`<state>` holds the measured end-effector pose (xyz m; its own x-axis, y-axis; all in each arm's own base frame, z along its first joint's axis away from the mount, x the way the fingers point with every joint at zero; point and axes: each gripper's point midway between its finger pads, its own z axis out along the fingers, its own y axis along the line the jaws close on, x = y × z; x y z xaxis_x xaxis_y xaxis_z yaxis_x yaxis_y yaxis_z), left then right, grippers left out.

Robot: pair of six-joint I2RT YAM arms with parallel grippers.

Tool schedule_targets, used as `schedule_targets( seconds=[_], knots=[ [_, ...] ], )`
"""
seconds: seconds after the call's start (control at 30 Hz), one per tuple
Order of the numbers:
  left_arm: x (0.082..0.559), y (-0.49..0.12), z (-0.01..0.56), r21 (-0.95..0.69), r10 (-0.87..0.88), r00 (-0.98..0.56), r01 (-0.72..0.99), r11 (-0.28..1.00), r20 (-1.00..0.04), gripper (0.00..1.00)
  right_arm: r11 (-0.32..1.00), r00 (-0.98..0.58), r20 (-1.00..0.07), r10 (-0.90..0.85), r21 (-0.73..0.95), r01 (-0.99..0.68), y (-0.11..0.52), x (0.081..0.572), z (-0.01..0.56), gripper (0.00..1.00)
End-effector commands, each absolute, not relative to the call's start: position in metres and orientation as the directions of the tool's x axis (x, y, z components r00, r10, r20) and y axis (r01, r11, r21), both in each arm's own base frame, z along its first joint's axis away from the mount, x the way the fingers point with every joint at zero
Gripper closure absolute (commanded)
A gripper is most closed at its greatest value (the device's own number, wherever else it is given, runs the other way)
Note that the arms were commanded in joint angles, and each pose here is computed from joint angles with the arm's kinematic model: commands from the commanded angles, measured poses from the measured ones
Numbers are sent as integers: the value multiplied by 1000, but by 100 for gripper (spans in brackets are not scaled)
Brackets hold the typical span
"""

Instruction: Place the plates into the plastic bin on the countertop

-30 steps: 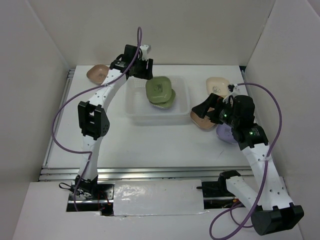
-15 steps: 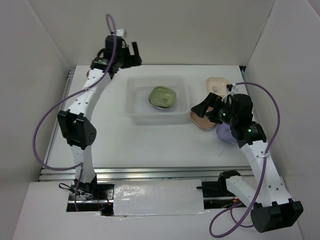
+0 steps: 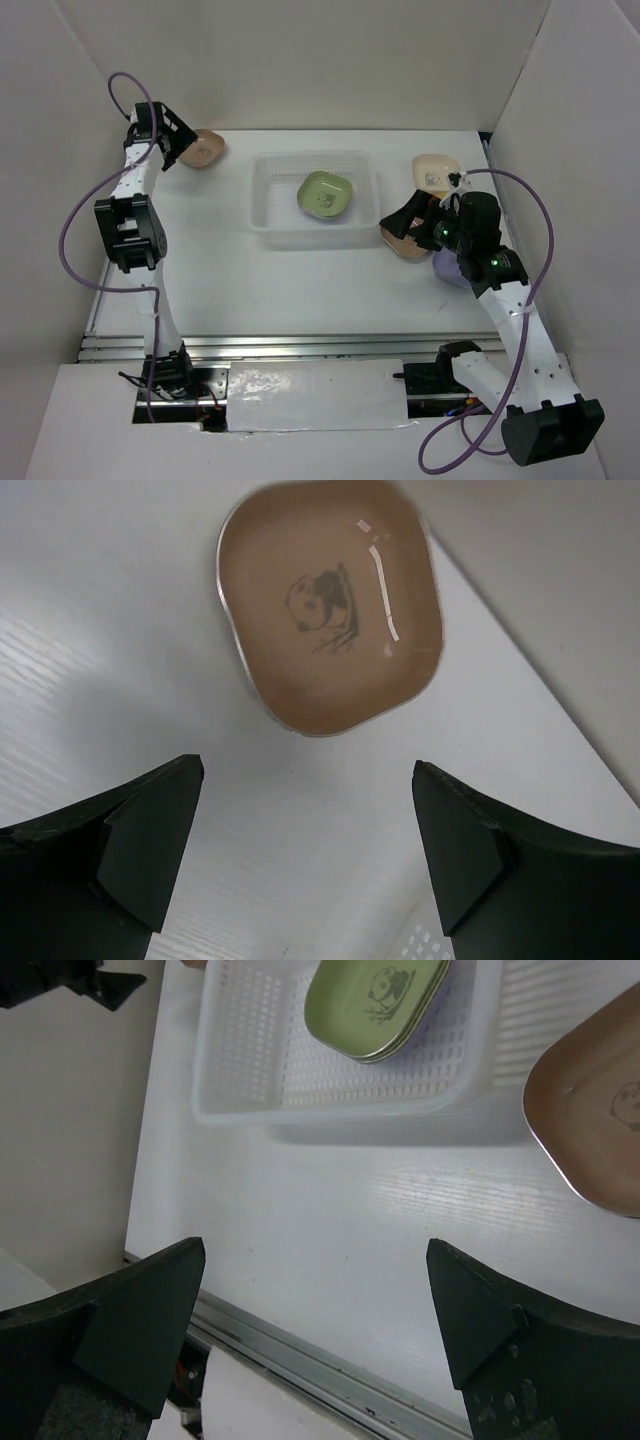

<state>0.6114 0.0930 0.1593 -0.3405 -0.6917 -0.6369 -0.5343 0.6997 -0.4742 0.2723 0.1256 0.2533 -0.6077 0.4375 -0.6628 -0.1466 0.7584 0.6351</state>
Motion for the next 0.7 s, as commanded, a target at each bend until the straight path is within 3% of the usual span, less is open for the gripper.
schedule_targets(
  seconds=[0.0, 0.33, 0.53, 0.6, 0.67],
  knots=[
    [629, 99, 178, -611, -758, -241, -470, 638, -606, 1, 755, -568, -711, 414, 617, -222, 130, 273, 264, 0],
    [651, 115, 89, -630, -842, -216, -578, 518, -494, 1, 785, -570, -723, 390, 584, -204, 125, 278, 252, 0],
    [663, 114, 53, -670, -882, -169, -592, 448, -441, 6, 806, -551, -737, 393, 564, -179, 117, 278, 252, 0],
    [669, 107, 48, -669, -879, -181, -586, 457, -442, 11, 799, -549, -739, 392, 569, -194, 119, 276, 254, 0],
    [670, 108, 41, -640, -871, -177, -615, 461, -457, 24, 799, -546, -741, 391, 568, -198, 120, 275, 255, 0]
  ],
)
